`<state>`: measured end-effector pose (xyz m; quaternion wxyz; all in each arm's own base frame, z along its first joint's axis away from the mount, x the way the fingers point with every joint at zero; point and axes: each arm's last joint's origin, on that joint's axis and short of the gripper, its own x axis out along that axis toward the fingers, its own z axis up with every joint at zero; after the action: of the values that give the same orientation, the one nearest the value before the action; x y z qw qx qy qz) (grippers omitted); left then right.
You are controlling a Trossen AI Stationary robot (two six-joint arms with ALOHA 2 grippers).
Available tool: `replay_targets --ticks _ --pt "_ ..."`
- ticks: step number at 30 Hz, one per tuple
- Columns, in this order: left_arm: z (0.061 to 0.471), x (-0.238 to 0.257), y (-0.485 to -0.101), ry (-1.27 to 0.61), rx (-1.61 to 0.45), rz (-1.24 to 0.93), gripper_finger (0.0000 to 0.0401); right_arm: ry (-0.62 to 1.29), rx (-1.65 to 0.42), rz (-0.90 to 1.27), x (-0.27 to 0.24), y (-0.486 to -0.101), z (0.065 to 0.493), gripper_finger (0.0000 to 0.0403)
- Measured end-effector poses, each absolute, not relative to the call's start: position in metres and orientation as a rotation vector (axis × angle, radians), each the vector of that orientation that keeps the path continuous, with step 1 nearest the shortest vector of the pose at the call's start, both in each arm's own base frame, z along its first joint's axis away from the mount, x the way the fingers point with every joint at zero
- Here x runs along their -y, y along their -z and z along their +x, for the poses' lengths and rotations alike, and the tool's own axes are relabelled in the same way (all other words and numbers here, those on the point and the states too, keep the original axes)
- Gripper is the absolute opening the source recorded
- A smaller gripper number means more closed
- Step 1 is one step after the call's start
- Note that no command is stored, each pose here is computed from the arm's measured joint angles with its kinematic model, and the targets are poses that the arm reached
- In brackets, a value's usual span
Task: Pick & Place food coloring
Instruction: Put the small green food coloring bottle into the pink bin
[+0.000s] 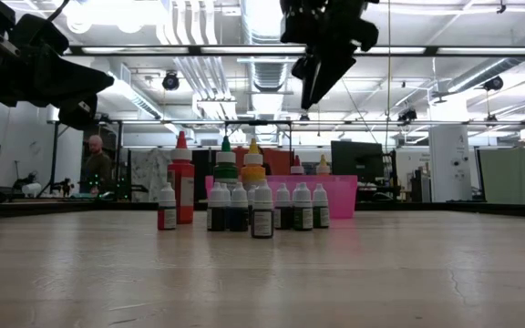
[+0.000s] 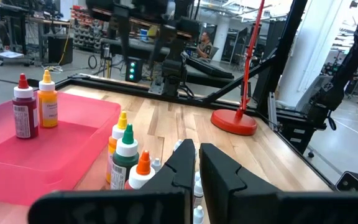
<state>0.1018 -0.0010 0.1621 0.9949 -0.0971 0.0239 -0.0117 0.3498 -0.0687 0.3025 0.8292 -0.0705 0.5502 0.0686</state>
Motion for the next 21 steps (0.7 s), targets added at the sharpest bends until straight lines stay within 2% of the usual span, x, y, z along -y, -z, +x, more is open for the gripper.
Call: replay_targets --ticks 12,21 --pt "0.102 0.001 -0.162 0.024 -0.048 -0.194 0.0000 -0.259 -1.163 -0.200 0.012 -0.303 0.354 0.0185" --pt "0.102 0.001 -0.162 0.024 -0.047 -0.194 0.0000 -0.285 -1.218 -0.176 -0.013 -0.283 0.364 0.0182"
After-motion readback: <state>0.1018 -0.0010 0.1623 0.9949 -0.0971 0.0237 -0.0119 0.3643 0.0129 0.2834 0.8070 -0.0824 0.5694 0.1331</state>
